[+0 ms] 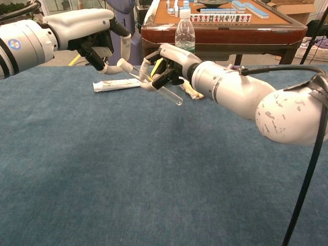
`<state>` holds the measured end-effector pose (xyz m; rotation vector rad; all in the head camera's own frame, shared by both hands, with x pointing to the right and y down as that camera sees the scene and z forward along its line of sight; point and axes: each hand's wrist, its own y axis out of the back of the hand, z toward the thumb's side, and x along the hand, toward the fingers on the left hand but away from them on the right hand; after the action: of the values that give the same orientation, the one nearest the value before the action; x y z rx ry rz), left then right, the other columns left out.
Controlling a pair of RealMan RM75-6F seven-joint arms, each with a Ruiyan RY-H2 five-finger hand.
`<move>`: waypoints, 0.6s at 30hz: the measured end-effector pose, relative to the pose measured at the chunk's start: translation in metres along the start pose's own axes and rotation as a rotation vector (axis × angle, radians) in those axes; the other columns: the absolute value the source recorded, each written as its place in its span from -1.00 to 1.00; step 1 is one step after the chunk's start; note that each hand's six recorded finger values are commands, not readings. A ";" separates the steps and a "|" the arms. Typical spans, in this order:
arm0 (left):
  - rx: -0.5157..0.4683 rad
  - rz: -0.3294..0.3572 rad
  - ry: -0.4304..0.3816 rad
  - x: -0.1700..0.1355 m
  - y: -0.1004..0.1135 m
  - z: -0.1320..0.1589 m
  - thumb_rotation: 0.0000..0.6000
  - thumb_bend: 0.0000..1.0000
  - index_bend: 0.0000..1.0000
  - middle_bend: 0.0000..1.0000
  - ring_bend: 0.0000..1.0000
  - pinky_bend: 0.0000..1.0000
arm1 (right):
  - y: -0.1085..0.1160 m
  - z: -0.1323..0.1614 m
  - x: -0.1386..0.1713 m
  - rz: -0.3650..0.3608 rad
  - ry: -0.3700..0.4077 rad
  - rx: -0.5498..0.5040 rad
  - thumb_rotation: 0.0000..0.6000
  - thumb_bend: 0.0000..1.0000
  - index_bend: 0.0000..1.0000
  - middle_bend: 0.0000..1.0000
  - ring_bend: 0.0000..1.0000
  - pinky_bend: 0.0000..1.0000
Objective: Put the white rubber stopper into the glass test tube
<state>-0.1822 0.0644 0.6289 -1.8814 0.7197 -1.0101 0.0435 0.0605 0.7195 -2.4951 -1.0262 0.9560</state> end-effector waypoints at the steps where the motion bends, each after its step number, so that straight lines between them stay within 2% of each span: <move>1: -0.001 -0.001 0.001 0.000 -0.001 0.000 1.00 -0.41 0.15 1.00 1.00 1.00 | 0.000 0.000 0.000 0.000 -0.001 -0.002 1.00 0.01 0.89 1.00 1.00 1.00; 8: -0.003 -0.002 -0.001 0.000 -0.004 0.003 1.00 -0.41 0.08 1.00 1.00 1.00 | 0.000 0.002 0.001 0.002 -0.006 -0.007 1.00 0.02 0.89 1.00 1.00 1.00; 13: -0.033 -0.007 0.010 -0.001 -0.004 0.001 1.00 -0.41 -0.17 1.00 1.00 1.00 | 0.002 0.000 0.002 0.000 -0.013 0.002 1.00 0.03 0.89 1.00 1.00 1.00; 18: -0.073 -0.024 0.029 -0.003 -0.003 -0.004 1.00 -0.41 -0.17 1.00 1.00 1.00 | 0.007 -0.001 0.005 0.002 -0.015 0.028 1.00 0.03 0.90 1.00 1.00 1.00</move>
<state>-0.1872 0.0660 0.6316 -1.9455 0.7615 -1.0403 0.0509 0.0589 0.7146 -2.4705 -1.0080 0.9848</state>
